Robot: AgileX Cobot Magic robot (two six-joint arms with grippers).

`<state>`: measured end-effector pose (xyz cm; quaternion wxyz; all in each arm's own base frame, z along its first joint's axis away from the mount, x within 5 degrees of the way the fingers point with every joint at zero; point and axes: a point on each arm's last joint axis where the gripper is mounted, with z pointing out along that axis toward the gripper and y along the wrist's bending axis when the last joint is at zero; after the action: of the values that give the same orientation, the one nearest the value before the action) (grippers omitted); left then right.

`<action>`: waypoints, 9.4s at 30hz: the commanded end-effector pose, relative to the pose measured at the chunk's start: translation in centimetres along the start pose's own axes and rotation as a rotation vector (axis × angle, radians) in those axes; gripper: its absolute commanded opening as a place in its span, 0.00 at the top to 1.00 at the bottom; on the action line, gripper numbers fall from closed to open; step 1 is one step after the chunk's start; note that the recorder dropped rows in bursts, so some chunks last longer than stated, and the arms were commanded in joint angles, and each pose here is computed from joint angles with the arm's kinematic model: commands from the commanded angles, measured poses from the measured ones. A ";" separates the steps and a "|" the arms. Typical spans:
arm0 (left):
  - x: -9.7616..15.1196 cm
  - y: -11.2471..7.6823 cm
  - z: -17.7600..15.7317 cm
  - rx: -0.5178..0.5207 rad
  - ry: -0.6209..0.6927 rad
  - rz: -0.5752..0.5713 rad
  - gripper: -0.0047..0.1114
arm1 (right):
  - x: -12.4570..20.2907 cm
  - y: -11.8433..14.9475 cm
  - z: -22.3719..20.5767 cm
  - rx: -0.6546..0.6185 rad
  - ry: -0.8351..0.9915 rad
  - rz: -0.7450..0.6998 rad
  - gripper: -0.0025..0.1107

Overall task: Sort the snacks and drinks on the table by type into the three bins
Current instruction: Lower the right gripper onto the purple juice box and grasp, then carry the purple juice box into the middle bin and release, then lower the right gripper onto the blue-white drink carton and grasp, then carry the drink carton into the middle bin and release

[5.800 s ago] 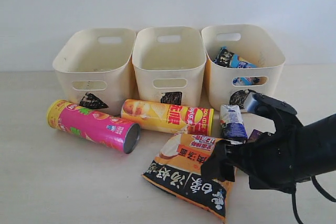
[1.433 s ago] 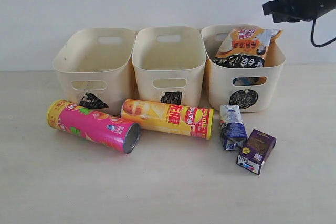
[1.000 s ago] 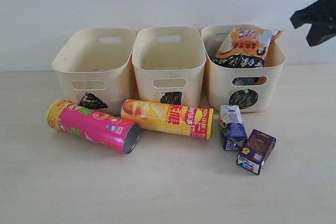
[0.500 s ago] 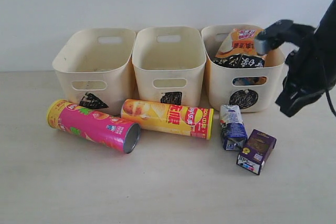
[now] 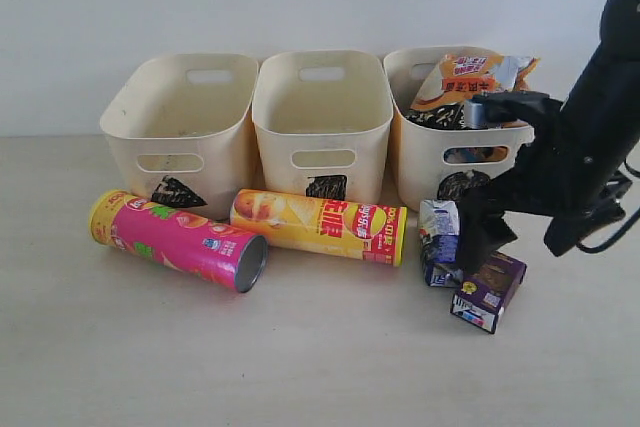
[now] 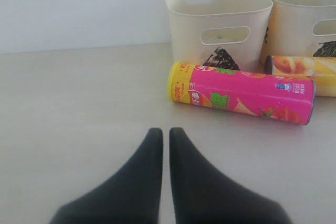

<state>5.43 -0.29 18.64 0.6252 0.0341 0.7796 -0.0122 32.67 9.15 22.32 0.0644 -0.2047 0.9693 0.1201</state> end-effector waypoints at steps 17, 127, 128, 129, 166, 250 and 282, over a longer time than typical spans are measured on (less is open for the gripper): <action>0.1 0.0 0.0 0.005 0.001 -0.018 0.93 | -1.9 1.1 8.5 0.248 0.060 0.292 0.12; 0.1 0.0 0.0 0.005 -0.001 -0.018 0.93 | -18.7 7.3 2.4 0.021 -0.712 -0.315 0.81; 0.1 0.0 0.0 0.005 -0.001 -0.018 0.93 | -18.7 7.3 2.5 0.018 -0.710 -0.311 0.75; 0.1 0.0 0.0 0.005 -0.001 -0.018 0.93 | -18.7 7.3 2.5 0.017 -0.707 -0.312 0.68; 0.1 0.0 0.0 0.005 0.001 -0.018 0.93 | -5.2 4.4 -2.3 0.256 -0.018 -0.050 0.45; 0.1 0.0 0.0 0.005 0.001 -0.018 0.93 | -19.0 5.4 -1.8 -0.031 -0.774 -0.209 0.98; 0.1 0.0 0.0 0.005 0.001 -0.018 0.93 | -16.7 2.1 -5.0 0.364 -0.447 -0.187 0.98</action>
<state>5.42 -0.29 18.63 0.6245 0.0341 0.7802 -0.0121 47.34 17.81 28.47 0.3339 -0.2655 0.9041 0.0248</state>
